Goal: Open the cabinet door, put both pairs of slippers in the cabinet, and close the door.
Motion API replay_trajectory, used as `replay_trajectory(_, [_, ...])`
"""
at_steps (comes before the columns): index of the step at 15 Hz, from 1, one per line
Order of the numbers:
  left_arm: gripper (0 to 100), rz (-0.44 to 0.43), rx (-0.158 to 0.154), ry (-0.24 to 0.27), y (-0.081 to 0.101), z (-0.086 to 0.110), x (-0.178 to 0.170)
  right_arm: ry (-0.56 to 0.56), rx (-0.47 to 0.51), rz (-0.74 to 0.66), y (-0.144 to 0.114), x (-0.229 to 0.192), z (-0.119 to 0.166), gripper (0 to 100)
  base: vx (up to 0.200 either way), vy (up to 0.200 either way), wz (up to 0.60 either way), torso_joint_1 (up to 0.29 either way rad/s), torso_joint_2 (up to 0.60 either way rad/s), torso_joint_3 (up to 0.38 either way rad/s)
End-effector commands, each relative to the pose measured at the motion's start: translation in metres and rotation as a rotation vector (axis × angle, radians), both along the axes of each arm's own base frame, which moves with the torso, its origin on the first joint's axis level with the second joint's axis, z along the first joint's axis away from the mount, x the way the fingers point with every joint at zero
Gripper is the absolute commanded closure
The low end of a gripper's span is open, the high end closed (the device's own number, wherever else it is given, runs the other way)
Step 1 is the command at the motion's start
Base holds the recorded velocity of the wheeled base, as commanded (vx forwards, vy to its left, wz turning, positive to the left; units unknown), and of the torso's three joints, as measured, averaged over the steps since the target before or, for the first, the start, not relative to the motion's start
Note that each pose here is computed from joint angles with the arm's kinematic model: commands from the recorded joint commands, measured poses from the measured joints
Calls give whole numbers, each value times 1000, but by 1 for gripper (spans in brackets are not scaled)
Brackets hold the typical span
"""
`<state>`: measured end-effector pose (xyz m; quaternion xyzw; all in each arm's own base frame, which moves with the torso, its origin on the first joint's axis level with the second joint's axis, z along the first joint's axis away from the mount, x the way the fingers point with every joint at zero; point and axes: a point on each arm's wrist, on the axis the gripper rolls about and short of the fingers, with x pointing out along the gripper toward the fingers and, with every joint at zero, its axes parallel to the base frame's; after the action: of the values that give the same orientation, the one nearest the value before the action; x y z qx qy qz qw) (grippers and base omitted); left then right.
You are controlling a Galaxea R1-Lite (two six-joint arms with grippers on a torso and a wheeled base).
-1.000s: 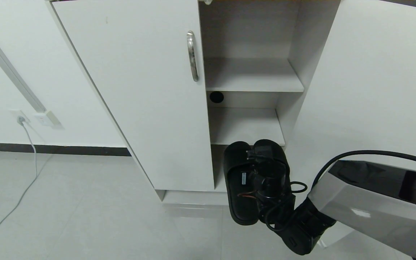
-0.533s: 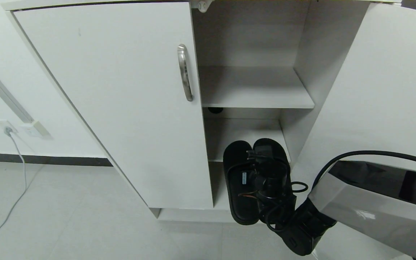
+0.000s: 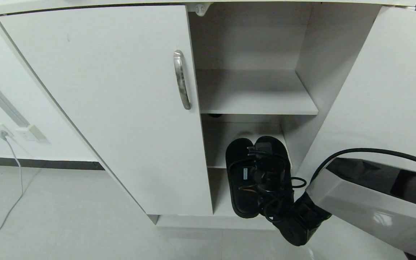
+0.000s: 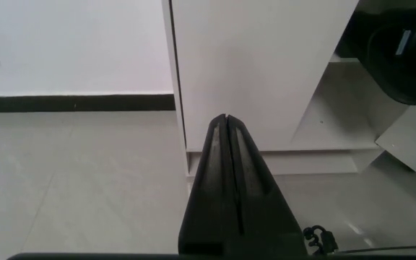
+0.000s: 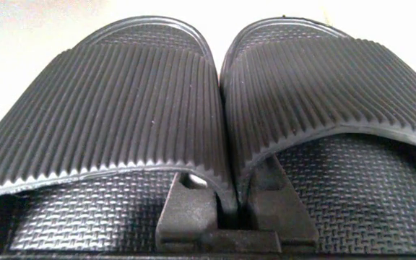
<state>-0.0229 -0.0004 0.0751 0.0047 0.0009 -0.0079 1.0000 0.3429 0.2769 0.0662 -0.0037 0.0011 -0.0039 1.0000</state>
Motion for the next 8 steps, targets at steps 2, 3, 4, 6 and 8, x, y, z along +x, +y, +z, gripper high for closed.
replay_trajectory(2, [100,0,0,1,0,0,0,-2,4,-37,8,40,4,100,0,0,0,0,0,0])
replay_trajectory(3, [100,0,0,1,0,0,0,1,1,-44,8,50,8,100,0,0,0,0,0,0])
replay_trajectory(4, [100,0,0,1,0,0,0,-1,3,-53,9,60,12,100,0,0,0,0,0,0])
replay_trajectory(6, [100,0,0,1,0,0,0,-16,16,-75,11,80,14,100,0,0,0,0,0,0])
replay_trajectory(8, [100,0,0,1,0,0,0,-21,20,-92,11,97,11,100,0,0,0,0,0,0])
